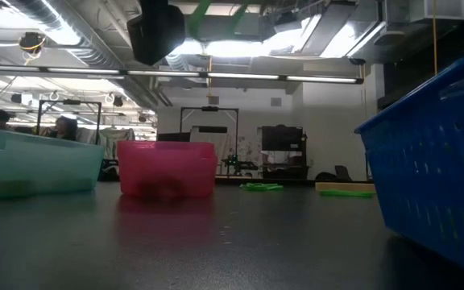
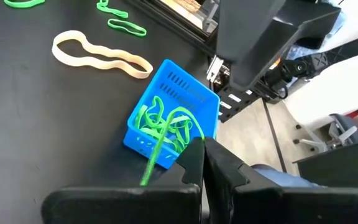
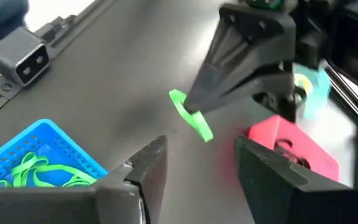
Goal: Sort rubber bands into baskets
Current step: Put the green rubber band into the blue bin
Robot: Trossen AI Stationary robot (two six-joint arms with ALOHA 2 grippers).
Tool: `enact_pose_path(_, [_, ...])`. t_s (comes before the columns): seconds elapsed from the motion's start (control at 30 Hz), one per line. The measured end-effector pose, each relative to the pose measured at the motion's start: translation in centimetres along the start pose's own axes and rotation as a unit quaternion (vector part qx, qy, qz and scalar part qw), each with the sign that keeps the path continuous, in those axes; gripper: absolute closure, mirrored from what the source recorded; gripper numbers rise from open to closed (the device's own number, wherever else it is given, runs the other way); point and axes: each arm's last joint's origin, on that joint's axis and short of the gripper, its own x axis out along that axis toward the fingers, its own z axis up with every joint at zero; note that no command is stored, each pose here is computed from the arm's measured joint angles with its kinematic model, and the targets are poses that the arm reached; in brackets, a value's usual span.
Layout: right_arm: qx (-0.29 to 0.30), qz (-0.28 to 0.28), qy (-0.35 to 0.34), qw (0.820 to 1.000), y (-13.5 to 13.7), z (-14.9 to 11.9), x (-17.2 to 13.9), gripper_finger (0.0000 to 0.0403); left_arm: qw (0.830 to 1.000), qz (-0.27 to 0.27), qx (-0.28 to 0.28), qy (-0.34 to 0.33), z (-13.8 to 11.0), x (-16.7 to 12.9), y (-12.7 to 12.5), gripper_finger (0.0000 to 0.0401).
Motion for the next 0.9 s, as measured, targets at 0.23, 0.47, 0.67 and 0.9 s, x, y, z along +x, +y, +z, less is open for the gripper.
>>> enact_pose_path(0.23, [-0.030, 0.032, -0.024, 0.999, -1.7, 0.0, 0.8, 0.0221, 1.000, 0.000, 0.004, 0.000, 0.0, 0.0, 0.0, 0.0401])
enact_pose_path(0.47, [-0.036, 0.049, -0.027, 0.998, -2.4, -0.2, 1.5, 0.0221, 1.000, -0.002, 0.004, -0.001, 0.0, 0.0, 0.0, 0.0401])
enact_pose_path(0.67, [-0.035, 0.055, -0.016, 0.998, -2.1, -0.4, 3.1, 0.0221, 1.000, -0.012, 0.002, -0.007, 0.0, -0.1, -0.4, 0.0401])
enact_pose_path(0.9, [-0.046, 0.052, -0.021, 0.997, -2.0, -0.3, 3.5, 0.0221, 1.000, -0.014, 0.004, -0.005, -0.1, -0.1, -0.5, 0.0401])
